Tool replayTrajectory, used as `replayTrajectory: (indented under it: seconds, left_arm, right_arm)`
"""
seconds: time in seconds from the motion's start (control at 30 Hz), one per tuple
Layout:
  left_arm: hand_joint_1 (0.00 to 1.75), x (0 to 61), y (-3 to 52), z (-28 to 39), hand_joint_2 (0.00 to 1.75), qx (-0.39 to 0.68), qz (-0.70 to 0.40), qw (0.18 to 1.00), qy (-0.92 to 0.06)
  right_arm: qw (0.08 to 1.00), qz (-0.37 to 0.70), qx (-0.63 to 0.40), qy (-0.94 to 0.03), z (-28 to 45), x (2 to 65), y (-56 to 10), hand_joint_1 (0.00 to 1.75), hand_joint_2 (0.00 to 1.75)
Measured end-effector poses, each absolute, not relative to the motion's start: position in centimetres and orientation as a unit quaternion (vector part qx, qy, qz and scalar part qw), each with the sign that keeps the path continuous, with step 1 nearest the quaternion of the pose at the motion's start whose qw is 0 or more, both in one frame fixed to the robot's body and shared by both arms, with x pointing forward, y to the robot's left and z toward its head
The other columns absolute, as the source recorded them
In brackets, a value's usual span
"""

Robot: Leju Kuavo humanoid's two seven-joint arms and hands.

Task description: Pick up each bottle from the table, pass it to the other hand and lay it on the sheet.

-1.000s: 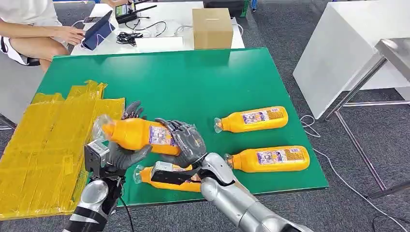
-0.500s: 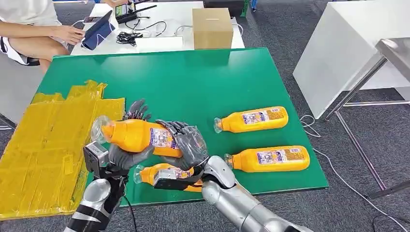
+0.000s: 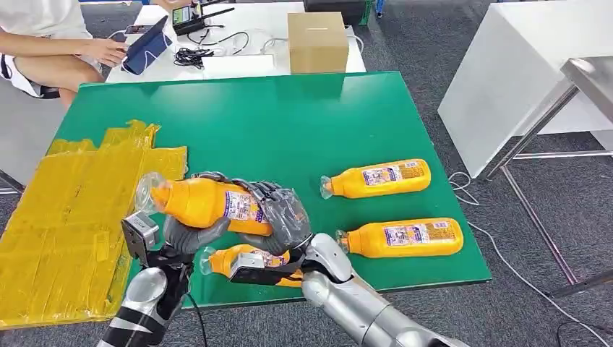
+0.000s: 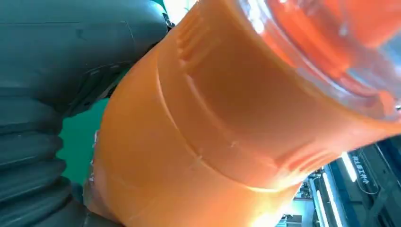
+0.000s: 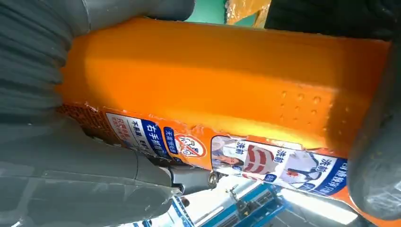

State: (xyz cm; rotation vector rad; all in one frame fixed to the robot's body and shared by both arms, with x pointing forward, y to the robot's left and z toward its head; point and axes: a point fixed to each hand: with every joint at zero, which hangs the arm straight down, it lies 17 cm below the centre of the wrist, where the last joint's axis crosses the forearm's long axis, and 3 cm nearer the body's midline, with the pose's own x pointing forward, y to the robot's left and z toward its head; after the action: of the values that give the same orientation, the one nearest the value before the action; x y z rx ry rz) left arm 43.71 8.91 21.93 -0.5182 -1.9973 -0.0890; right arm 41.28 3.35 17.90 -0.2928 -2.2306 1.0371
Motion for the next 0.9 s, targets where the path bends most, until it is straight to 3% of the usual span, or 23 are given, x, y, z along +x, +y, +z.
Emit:
replayTrajectory:
  seconds: [0.23,0.27,0.3,0.73,0.9]
  left_arm:
    - [1.75,43.8,8.9,22.0,1.75,-0.21,-0.039,0.512,-0.832]
    - [1.75,43.8,8.9,22.0,1.75,-0.207,-0.04,0.513,-0.832]
    - [1.75,43.9,8.8,22.0,1.75,-0.205,-0.041,0.514,-0.832]
    - [1.75,45.6,11.7,22.0,1.75,-0.135,-0.03,0.518,-0.844]
    - [1.75,46.6,13.9,22.6,1.75,0.02,-0.071,0.486,-0.871]
  right_arm:
    - [0.329,0.392,-0.113,-0.852,18.0,41.3,3.1,1.73,1.75]
    - [0.331,0.391,-0.113,-0.851,18.0,41.3,3.1,1.13,1.75]
    - [0.332,0.39,-0.114,-0.851,18.1,41.4,3.0,0.05,1.75]
    - [0.333,0.301,-0.099,-0.888,23.5,40.7,0.3,0.0,1.75]
    - [0.326,0.255,-0.105,-0.904,25.9,39.9,-1.8,0.0,1.75]
